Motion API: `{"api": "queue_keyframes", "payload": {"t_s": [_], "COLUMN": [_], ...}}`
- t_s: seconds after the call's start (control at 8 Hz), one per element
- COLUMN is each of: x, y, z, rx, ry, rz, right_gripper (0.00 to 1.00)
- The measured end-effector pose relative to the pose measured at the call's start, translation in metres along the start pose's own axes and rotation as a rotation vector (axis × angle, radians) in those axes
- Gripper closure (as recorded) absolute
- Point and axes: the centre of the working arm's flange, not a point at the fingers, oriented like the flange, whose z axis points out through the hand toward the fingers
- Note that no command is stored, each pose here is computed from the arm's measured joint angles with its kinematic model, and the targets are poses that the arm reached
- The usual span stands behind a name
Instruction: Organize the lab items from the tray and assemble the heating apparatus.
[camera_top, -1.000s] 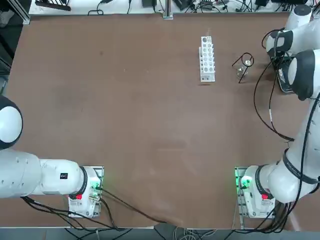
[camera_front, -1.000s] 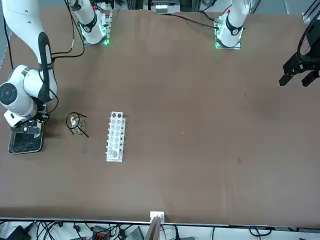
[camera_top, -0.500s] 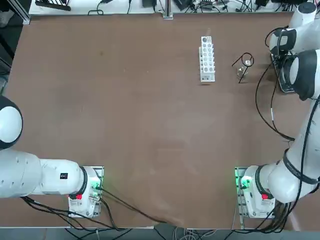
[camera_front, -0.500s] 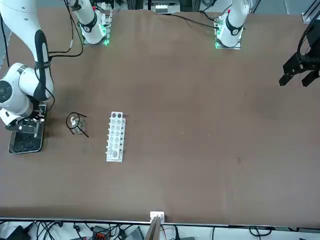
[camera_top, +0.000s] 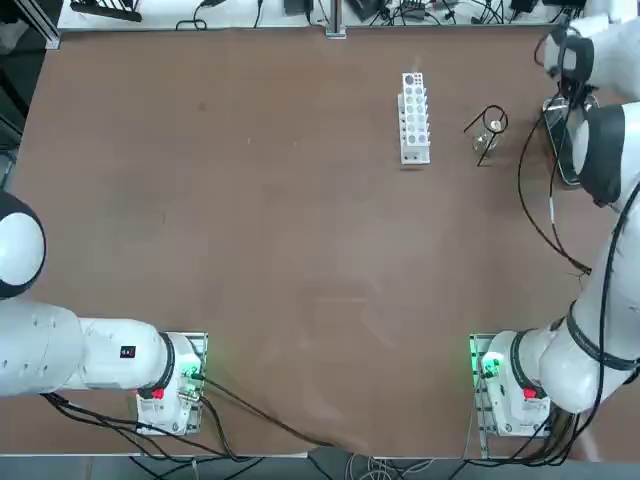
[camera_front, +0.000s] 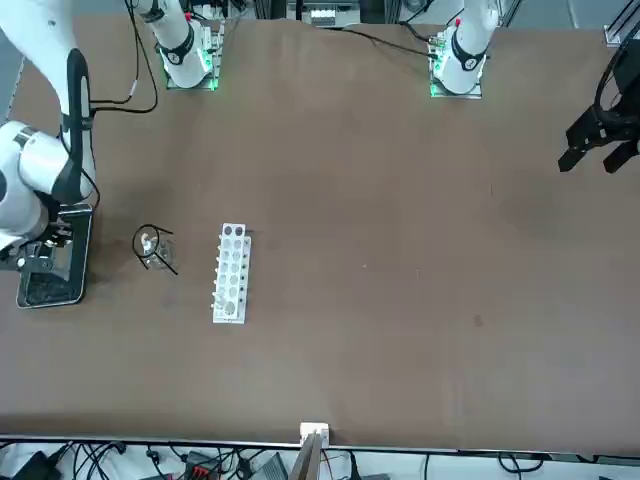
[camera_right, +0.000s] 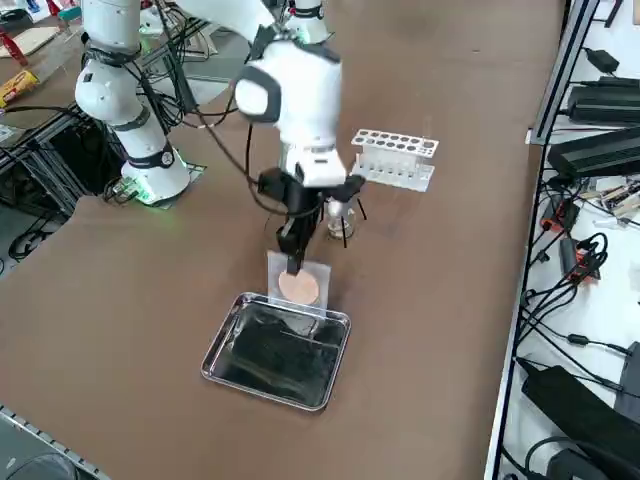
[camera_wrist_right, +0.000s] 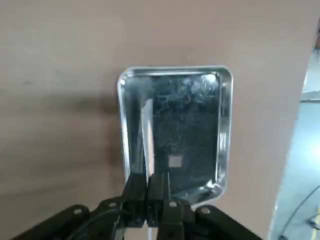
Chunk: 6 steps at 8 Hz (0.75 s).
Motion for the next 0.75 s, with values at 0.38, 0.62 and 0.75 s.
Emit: {"api": "queue_keyframes", "payload": {"t_s": [0.38,0.62,0.75], "x": [0.029,0.036,0.036], "y": [-0.04,-0.1,-0.138], "z": [-0.102,-0.131,-0.142], "rx": [-0.119,-0.201,-0.256], "ry": [-0.031,-0.017,-0.014], "rz": [-0.128,-0.192,-0.203], "right_gripper": [0.98,0.98,0.98]}}
